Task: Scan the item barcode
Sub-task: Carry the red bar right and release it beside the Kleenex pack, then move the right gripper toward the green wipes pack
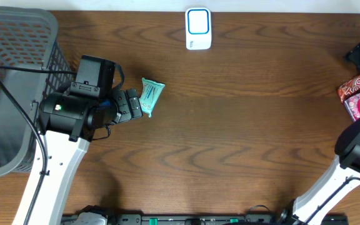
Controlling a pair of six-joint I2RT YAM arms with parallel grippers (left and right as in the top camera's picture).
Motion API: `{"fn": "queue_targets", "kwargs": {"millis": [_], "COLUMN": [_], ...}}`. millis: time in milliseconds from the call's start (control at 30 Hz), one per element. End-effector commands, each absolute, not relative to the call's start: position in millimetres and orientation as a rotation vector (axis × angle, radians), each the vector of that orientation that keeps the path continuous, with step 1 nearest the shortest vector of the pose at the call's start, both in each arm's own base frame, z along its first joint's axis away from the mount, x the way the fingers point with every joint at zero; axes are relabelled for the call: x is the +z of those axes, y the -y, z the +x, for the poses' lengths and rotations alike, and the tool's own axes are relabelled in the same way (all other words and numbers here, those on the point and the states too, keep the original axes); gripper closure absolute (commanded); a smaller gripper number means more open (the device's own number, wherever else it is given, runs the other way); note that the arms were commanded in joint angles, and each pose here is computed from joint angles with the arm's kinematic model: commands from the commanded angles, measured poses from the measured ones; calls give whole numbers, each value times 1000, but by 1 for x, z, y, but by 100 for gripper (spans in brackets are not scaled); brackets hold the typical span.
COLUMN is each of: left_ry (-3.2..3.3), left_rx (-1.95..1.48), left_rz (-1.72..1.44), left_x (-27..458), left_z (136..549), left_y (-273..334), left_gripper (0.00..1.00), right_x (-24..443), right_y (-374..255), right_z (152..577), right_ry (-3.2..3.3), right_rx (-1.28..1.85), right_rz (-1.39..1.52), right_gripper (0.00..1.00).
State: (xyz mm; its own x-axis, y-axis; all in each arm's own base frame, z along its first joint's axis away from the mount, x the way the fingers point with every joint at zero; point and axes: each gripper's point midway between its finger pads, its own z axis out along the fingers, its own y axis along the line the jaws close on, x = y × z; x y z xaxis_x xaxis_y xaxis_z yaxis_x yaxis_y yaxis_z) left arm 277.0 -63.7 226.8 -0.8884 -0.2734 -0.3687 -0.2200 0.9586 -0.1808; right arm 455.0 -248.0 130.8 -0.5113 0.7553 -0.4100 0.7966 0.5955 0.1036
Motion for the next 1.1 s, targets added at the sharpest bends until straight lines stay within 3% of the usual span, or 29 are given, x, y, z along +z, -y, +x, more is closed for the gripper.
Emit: {"fn": "queue_targets", "kwargs": {"millis": [0,167,400,667,967,1067], "left_ry": [-2705,-2705,-2705,-2705,-2705,-2705], "left_rx": [-172,-172,-172,-172,-172,-172], "left_rz": [-369,-369,-369,-369,-369,-369], "left_x": [228,228,228,228,228,228], "left_z": [278,278,278,278,278,278], "left_y": [61,61,61,61,61,61], "left_gripper": [2,2,2,2,2,2], "right_x": [131,138,109,76,42,31], "right_y": [185,66,-109,-309,-367,-371], "right_z": [486,497,479,447,407,396], "right_ry": [-2512,-2654,-2826,-2721,-2709,-2730], "right_rx": [234,635,764,1045,1014,981], "right_rz": [992,600,148,152,351,399], "right_gripper": [19,22,16,14,15,21]}}
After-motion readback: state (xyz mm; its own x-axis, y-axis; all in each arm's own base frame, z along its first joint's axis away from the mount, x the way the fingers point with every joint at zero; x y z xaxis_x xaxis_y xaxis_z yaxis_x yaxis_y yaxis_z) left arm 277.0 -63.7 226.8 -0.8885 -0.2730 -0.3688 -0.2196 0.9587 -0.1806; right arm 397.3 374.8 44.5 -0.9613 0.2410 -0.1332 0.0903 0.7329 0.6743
